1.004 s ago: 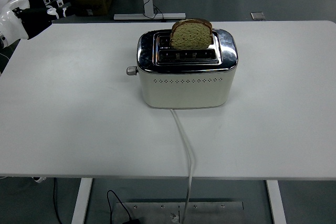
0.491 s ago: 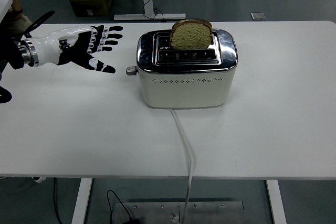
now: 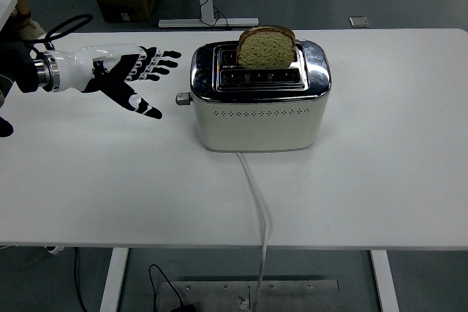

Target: Press down toaster

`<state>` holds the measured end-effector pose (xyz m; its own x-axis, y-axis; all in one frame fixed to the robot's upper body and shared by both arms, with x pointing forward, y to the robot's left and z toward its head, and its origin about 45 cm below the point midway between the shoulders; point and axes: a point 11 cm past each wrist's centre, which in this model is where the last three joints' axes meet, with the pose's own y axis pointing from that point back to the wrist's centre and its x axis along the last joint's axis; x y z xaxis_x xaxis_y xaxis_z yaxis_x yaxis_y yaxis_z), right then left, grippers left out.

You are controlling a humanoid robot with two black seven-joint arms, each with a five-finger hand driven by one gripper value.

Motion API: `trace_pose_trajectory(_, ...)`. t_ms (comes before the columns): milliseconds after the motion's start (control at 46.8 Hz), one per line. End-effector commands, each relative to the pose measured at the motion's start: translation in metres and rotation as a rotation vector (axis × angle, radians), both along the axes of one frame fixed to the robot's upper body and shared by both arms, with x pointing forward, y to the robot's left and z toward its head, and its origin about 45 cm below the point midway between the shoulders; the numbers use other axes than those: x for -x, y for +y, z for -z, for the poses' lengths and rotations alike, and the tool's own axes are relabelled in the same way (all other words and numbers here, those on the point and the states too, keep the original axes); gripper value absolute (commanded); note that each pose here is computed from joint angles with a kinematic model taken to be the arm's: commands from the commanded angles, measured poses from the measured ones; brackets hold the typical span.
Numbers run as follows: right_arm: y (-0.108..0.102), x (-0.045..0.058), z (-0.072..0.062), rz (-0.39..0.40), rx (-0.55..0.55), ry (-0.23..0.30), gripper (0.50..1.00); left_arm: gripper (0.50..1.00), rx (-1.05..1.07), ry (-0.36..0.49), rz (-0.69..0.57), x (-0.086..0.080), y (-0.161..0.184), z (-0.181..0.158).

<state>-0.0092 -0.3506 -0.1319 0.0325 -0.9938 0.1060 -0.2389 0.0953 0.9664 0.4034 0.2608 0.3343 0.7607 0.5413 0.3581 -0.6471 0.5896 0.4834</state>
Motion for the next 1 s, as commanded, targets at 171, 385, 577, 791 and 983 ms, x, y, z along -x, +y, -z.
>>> trace_pose_trajectory(171,0.0,-0.002,0.0,-0.002,0.0,-0.003,0.998,1.0,-0.039,0.02,-0.004,0.01,0.012,0.005)
trace_pose_trajectory(385,0.0,-0.003,0.0,-0.003,0.0,-0.004,0.998,1.0,-0.151,0.032,0.015,0.015,0.022,0.026)
trace_pose_trajectory(577,0.0,-0.003,0.0,-0.003,0.0,-0.004,0.998,1.0,-0.165,0.035,0.015,0.015,0.024,0.029)
trace_pose_trajectory(791,0.0,-0.003,0.0,-0.003,0.0,-0.004,0.998,1.0,-0.167,0.039,0.022,0.013,0.019,0.032)
trace_pose_trajectory(983,0.0,-0.003,0.0,-0.003,0.0,-0.004,0.998,1.0,-0.172,0.047,0.027,0.011,0.016,0.037)
